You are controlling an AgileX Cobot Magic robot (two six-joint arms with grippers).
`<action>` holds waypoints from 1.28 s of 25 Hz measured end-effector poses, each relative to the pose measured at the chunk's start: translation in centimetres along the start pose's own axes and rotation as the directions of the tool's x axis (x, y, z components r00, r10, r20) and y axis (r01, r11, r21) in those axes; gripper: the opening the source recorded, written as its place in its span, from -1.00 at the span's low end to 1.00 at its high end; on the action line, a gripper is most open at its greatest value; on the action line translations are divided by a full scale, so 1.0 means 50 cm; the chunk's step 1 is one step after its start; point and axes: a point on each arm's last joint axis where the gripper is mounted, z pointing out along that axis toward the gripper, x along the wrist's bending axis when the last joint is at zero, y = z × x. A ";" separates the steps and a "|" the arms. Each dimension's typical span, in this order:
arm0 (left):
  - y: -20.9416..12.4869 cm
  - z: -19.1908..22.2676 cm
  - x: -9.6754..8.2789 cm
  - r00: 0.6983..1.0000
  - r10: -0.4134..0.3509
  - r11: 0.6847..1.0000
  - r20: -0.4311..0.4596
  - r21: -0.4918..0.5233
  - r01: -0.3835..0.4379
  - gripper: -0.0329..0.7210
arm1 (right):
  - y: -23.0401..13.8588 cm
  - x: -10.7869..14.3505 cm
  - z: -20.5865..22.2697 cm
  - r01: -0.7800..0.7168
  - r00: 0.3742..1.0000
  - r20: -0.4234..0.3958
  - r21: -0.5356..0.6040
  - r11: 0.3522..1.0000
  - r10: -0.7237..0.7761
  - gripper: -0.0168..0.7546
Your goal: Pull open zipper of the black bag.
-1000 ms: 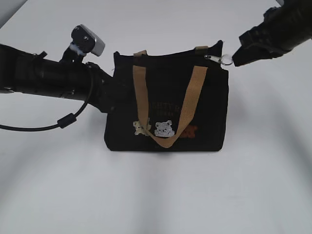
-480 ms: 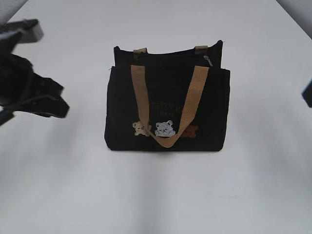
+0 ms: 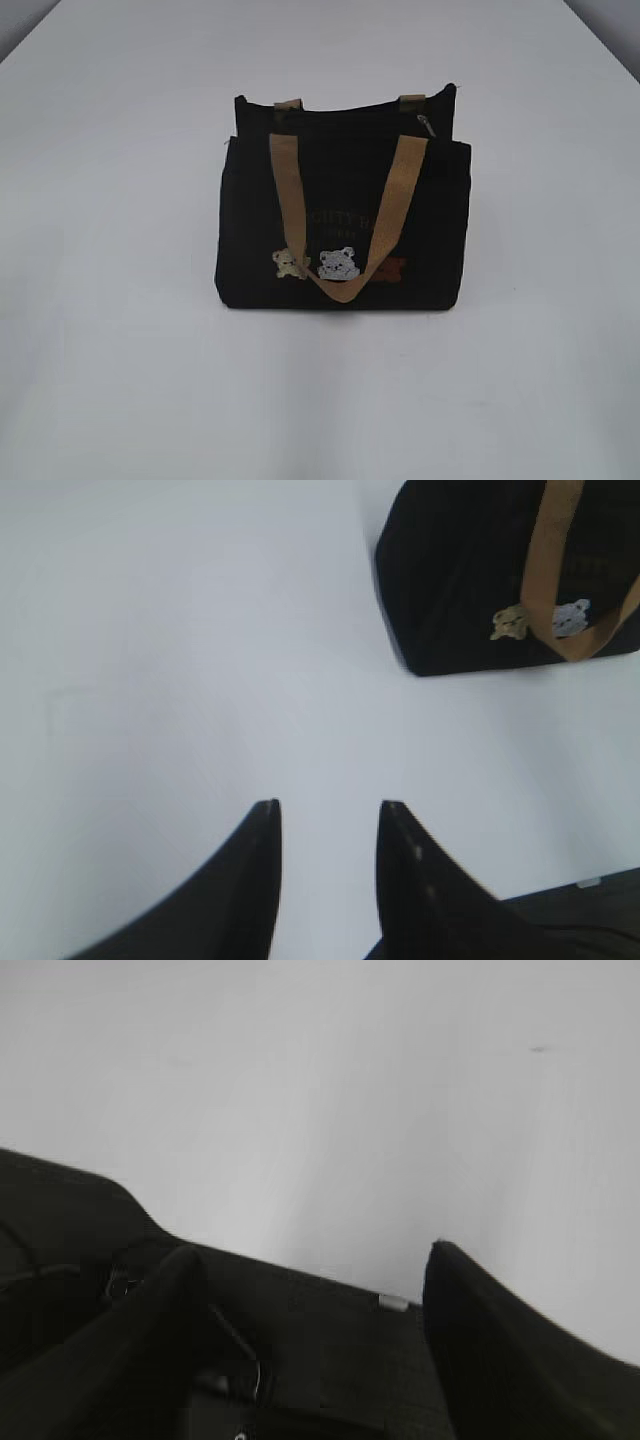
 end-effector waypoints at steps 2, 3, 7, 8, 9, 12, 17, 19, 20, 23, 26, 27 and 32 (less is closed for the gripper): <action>-0.050 -0.023 0.005 1.000 0.005 0.999 -0.016 -0.041 -0.005 -0.27 | -0.022 0.005 -0.013 0.009 1.000 0.017 -0.086 0.996 -0.008 0.39; -0.072 -0.023 0.006 1.000 0.004 0.999 -0.016 -0.050 -0.004 -0.28 | -0.027 0.006 -0.024 0.015 1.000 0.029 -0.152 0.988 -0.011 0.38; -0.133 -0.034 0.008 1.000 0.003 0.990 -0.012 -0.143 -0.005 -0.28 | -0.054 0.011 -0.031 0.025 0.999 0.051 -0.273 0.962 -0.012 0.28; -0.140 -0.042 0.008 1.000 0.004 0.985 -0.011 -0.175 -0.006 -0.28 | -0.058 0.012 -0.034 0.028 0.998 0.054 -0.292 0.956 -0.013 0.26; -0.145 -0.049 0.008 1.000 0.007 0.979 -0.011 -0.203 -0.009 -0.28 | -0.061 0.013 -0.037 0.030 0.998 0.057 -0.308 0.951 -0.013 0.24; -0.155 -0.060 0.008 1.000 0.021 0.968 -0.012 -0.251 -0.023 -0.28 | -0.072 0.016 -0.045 0.035 0.998 0.066 -0.356 0.934 -0.013 0.19; -0.155 -0.061 0.008 1.000 0.024 0.967 -0.013 -0.254 -0.026 -0.28 | -0.084 0.019 -0.054 0.044 0.997 0.076 -0.406 0.913 -0.014 0.11; -0.156 -0.061 0.008 1.000 0.024 0.966 -0.013 -0.255 -0.026 -0.28 | -0.084 0.019 -0.053 0.043 0.997 0.075 -0.406 0.913 -0.014 0.11; -0.156 -0.061 0.008 1.000 0.024 0.966 -0.013 -0.256 -0.026 -0.28 | -0.084 0.019 -0.054 0.043 0.997 0.075 -0.408 0.912 -0.013 0.10; -0.156 -0.061 0.008 1.000 0.017 0.966 -0.021 -0.256 -0.022 -0.28 | -0.084 0.019 -0.054 0.042 0.997 0.075 -0.408 0.912 -0.013 0.09; -0.156 -0.061 0.007 0.995 -0.039 0.966 -0.088 -0.260 0.014 -0.28 | -0.084 0.019 -0.053 0.037 0.997 0.082 -0.407 0.913 -0.004 0.09; -0.156 -0.061 0.006 0.990 -0.066 0.964 -0.121 -0.262 0.033 -0.28 | -0.084 0.019 -0.053 0.032 0.996 0.088 -0.407 0.913 0.004 0.08; -0.156 -0.061 0.004 0.975 -0.121 0.961 -0.185 -0.269 0.068 -0.29 | -0.083 0.019 -0.053 0.021 0.995 0.101 -0.406 0.913 0.022 0.08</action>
